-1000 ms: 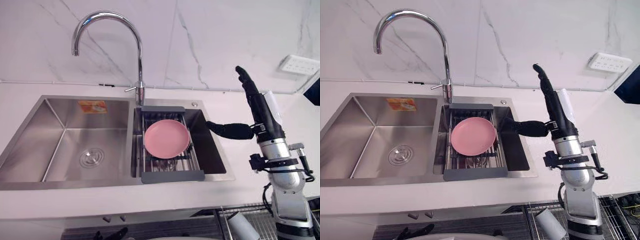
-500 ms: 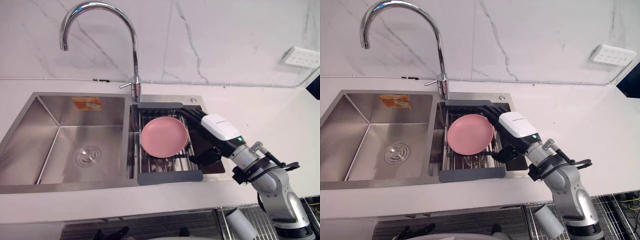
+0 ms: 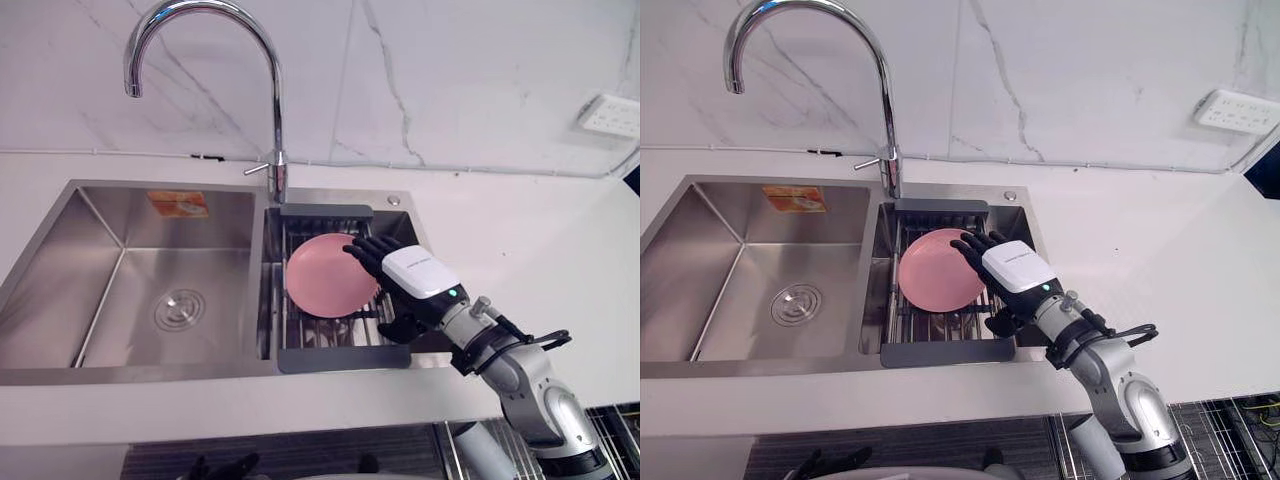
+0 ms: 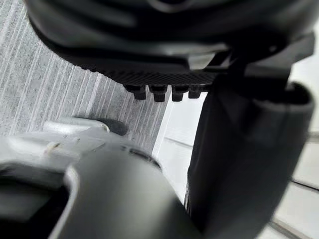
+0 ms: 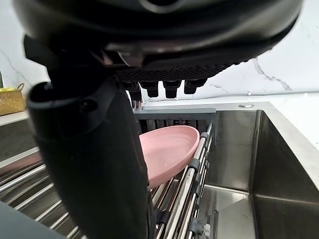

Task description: Walk over to the sink, pick up the cup, carry it to the dishwasher, place the cup inside the dishwasher, then close the dishwasher door

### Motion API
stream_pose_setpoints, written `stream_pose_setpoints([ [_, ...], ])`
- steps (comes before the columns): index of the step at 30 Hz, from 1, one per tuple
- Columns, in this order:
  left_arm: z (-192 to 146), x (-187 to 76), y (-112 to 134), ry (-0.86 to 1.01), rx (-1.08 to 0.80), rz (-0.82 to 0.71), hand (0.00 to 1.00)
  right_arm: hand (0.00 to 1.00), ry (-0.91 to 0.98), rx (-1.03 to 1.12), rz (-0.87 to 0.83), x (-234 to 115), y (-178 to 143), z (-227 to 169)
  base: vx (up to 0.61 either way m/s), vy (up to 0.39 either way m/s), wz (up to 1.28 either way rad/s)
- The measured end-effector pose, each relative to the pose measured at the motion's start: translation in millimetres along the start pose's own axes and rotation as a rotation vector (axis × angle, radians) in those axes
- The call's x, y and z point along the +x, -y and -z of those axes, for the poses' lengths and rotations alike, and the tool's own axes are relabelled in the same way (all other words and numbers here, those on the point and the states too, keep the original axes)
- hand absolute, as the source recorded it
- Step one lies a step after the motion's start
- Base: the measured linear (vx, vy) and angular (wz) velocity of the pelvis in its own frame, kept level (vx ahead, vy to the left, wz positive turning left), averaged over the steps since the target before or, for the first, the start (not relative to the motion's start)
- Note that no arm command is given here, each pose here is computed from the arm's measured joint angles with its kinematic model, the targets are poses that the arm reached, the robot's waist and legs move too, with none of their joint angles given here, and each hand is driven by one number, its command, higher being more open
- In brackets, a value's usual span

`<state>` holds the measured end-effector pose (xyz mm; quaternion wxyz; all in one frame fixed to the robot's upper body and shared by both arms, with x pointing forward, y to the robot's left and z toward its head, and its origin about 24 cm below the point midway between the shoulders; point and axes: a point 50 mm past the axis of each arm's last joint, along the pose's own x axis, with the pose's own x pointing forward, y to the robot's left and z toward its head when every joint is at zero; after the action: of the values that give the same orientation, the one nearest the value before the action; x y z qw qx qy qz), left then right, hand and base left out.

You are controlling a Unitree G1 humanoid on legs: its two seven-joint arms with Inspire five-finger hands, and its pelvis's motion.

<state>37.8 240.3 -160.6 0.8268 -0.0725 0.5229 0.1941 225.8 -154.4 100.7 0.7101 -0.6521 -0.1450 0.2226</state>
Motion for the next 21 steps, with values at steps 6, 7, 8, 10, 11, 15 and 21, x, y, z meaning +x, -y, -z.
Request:
stream_pose_setpoints([
  [6, -2, 1, 1, -0.003, 0.036, 0.014, 1.00, 1.00, 0.005, -0.042, 0.014, 4, -5, -3, -0.07, -0.039, 0.04],
  [7, -2, 1, 1, -0.005, 0.036, 0.014, 1.00, 1.00, 0.009, -0.045, 0.015, 5, -6, -4, -0.06, -0.034, 0.02],
  [8, -2, 1, 1, -0.005, 0.037, 0.015, 1.00, 1.00, 0.012, -0.050, 0.017, 6, -6, -4, -0.08, -0.043, 0.02],
  [10, -1, 1, 1, -0.014, 0.038, 0.015, 1.00, 1.00, 0.024, -0.071, 0.013, 9, -7, -7, -0.07, -0.043, 0.04],
  [11, 0, 1, 1, -0.019, 0.042, 0.016, 1.00, 1.00, 0.030, -0.077, 0.008, 11, -8, -8, -0.06, -0.041, 0.07],
  [15, 0, 1, 1, -0.026, 0.061, 0.023, 1.00, 1.00, 0.030, -0.087, -0.010, 13, -12, -7, -0.05, -0.030, 0.06],
  [21, 1, 1, 1, -0.035, 0.074, 0.030, 1.00, 1.00, 0.057, -0.118, -0.059, 22, -17, -11, -0.03, -0.018, 0.07],
])
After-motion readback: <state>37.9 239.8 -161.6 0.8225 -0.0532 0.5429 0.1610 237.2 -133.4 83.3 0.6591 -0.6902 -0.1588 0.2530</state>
